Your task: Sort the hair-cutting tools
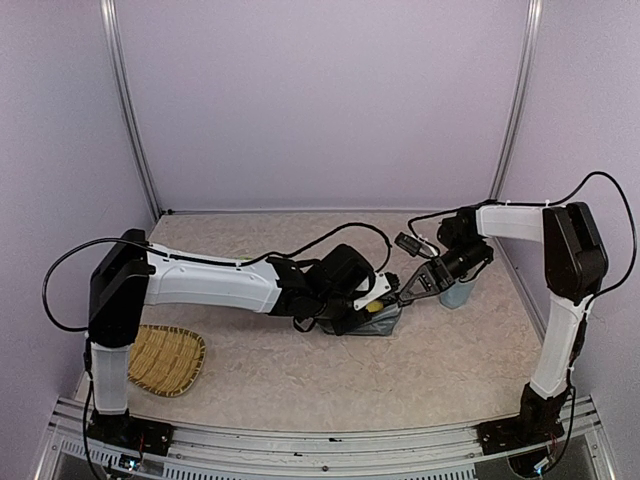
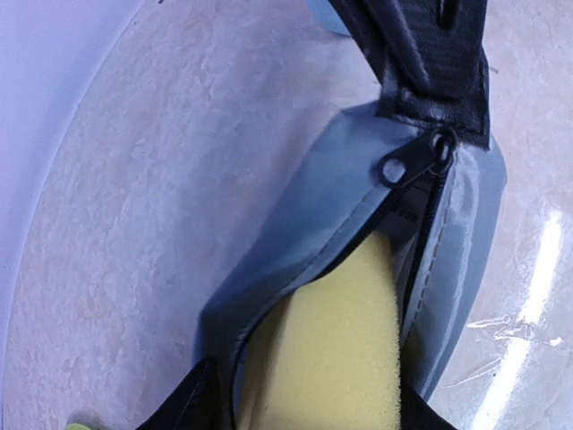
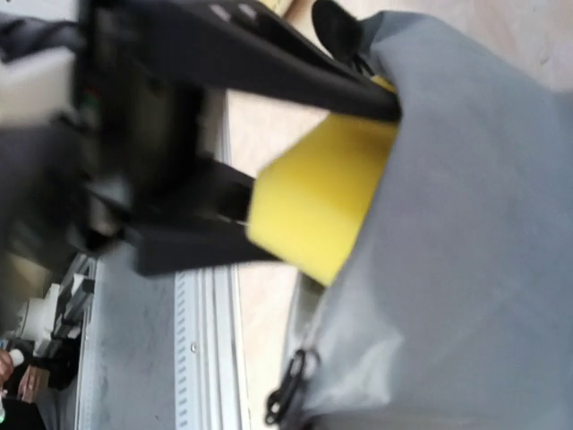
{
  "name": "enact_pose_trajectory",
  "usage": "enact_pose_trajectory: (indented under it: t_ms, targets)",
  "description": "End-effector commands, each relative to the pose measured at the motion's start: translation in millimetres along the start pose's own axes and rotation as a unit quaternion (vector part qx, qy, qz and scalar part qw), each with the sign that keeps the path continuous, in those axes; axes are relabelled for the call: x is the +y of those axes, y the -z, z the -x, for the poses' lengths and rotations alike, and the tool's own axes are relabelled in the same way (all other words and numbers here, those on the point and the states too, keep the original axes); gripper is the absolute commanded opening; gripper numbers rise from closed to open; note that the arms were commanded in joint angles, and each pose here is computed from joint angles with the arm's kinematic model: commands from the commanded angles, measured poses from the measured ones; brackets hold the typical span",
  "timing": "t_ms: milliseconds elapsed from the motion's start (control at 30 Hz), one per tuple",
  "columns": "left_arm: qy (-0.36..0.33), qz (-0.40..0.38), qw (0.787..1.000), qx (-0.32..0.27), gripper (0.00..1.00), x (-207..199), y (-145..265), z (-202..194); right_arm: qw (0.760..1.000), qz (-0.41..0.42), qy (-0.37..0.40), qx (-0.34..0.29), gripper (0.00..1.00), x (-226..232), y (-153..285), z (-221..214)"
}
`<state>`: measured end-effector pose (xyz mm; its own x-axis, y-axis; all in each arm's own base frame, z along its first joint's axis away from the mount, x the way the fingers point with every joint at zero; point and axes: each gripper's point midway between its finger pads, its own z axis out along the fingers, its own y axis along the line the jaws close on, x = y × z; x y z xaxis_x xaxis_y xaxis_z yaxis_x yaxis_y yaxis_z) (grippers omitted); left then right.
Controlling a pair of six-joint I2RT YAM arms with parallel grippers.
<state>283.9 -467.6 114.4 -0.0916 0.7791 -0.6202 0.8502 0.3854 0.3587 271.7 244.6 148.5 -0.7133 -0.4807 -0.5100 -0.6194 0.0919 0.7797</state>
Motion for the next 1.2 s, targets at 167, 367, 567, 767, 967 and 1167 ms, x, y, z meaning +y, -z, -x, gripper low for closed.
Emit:
enact_pose_trajectory:
  t_ms: [167,367,567,767,967,1167]
  targets:
    - [0.06,-0.032,0.998,-0.008,0.7,6,43,-6,0.999,0.011,-0.01,-0.03,0.0,-4,11,12]
    - [0.082,-0.031,0.996,-0.023,0.71,12,58,-14,1.0,0.007,-0.012,-0.028,0.0,-7,10,10]
    - [0.159,0.002,0.987,-0.037,0.7,42,66,-25,1.0,-0.002,-0.013,-0.021,0.0,-11,10,8]
    - [0.361,-0.034,0.931,-0.034,0.72,81,74,-49,0.998,-0.064,0.014,0.003,0.26,-15,19,10]
    - [0.453,-0.124,0.882,-0.031,0.71,65,73,-64,0.971,-0.21,0.112,0.032,0.97,-21,46,42]
    - [0.483,-0.183,0.856,-0.012,0.7,41,61,-67,0.923,-0.307,0.228,0.039,1.0,-7,29,92]
